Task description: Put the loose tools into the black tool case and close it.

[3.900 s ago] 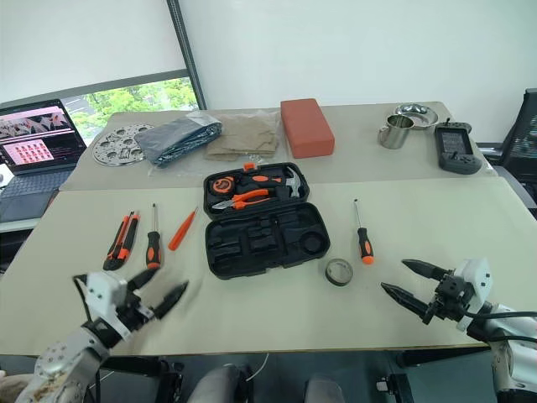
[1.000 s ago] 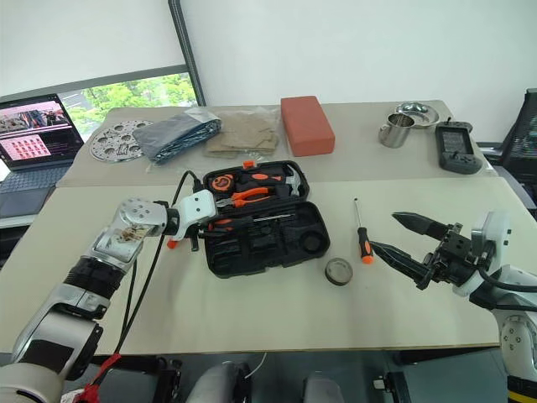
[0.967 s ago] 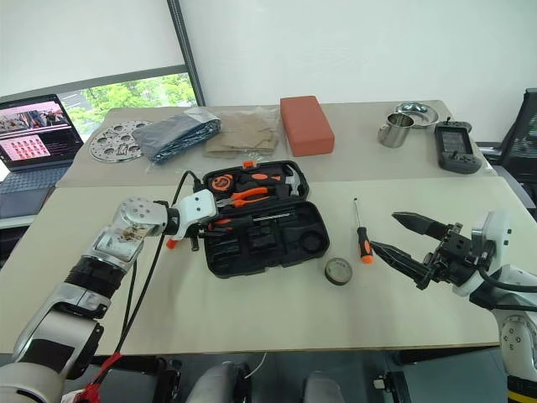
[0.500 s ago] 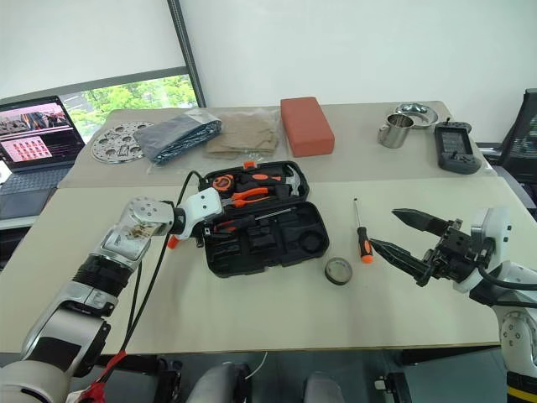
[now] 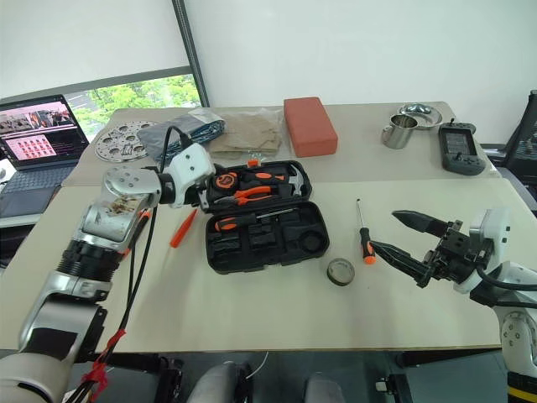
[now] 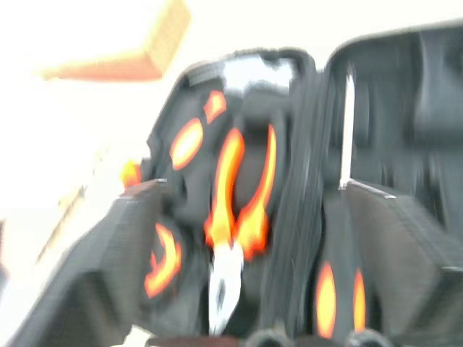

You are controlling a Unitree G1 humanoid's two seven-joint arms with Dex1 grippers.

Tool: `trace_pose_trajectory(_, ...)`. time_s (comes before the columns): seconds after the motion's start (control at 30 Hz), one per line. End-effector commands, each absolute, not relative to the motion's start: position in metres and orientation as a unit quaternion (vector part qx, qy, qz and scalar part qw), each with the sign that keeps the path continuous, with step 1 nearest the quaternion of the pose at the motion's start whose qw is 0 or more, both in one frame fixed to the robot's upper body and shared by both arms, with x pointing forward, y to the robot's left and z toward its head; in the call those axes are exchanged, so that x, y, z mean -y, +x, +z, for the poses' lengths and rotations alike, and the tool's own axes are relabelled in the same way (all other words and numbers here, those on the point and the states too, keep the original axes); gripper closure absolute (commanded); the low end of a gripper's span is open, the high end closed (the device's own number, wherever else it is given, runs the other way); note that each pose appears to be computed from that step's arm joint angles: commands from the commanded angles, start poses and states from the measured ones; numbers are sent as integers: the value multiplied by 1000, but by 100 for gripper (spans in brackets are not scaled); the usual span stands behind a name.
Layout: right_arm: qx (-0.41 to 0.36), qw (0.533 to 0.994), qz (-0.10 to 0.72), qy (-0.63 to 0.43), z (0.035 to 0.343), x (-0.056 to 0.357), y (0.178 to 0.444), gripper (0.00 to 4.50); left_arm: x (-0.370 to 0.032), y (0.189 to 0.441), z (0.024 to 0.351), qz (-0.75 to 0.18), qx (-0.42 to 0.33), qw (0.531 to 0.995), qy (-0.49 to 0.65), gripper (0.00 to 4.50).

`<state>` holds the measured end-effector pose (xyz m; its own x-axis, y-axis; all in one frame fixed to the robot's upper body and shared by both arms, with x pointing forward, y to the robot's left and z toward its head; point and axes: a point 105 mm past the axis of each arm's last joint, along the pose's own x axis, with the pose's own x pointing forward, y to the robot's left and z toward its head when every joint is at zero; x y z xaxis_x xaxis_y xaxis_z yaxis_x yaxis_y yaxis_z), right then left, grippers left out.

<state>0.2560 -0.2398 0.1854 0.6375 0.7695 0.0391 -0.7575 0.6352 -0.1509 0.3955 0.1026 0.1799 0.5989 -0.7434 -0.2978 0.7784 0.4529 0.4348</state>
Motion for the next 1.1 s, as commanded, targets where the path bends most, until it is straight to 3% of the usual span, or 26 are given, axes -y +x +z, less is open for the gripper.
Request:
trace_pose_trajectory(0.03,75,900,421,-81,198,239,256,0,-97,398,180,-457,0,864,211,243)
trace_pose_trajectory(0.13,77,901,420,-83,198,240,257,0,-90,398,172,-471,17,862,186,365)
trace_pose_trajectory(0.23,77,901,419,-86,199,241,257,0,-86,397,162,-484,17,859,164,445)
trace_pose_trajectory(0.73,61,899,423,-97,197,241,258,0,-98,399,79,-483,-107,840,222,445)
trace_pose_trajectory(1.1,37,904,414,-103,189,246,258,0,-101,399,55,-471,-149,832,251,445)
